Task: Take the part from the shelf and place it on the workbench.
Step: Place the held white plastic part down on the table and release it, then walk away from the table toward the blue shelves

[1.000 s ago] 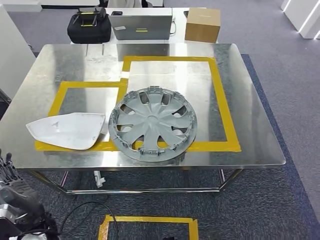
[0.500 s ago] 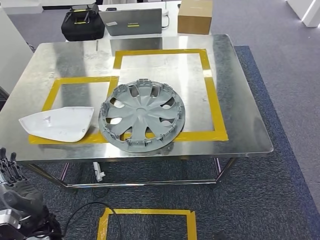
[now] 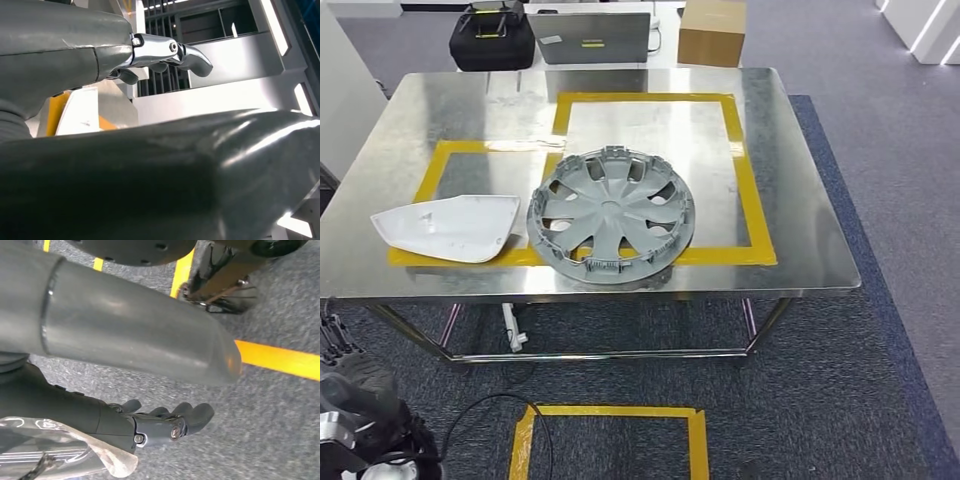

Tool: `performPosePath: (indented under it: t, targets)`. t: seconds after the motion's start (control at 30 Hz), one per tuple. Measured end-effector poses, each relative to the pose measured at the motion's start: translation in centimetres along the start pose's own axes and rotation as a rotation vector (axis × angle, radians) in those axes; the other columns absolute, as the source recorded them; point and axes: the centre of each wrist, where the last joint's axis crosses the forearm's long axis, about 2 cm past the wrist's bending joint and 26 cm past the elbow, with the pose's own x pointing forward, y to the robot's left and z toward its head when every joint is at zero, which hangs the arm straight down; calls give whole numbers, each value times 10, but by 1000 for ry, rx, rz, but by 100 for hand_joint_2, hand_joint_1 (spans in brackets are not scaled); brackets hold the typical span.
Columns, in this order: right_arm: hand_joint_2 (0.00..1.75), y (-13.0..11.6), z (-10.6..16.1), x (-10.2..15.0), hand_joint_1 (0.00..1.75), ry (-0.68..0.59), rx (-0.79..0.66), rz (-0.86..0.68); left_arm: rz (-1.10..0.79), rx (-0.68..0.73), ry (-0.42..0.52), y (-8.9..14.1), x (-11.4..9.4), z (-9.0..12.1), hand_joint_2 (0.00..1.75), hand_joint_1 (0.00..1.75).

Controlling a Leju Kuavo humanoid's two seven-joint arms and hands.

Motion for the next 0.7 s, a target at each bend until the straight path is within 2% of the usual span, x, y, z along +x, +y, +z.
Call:
performPosePath:
  t: [0.7]
  targets:
    - [0, 2, 0, 4, 0, -7, 0, -8, -15, -32, -17, 2, -2, -2, 0, 0]
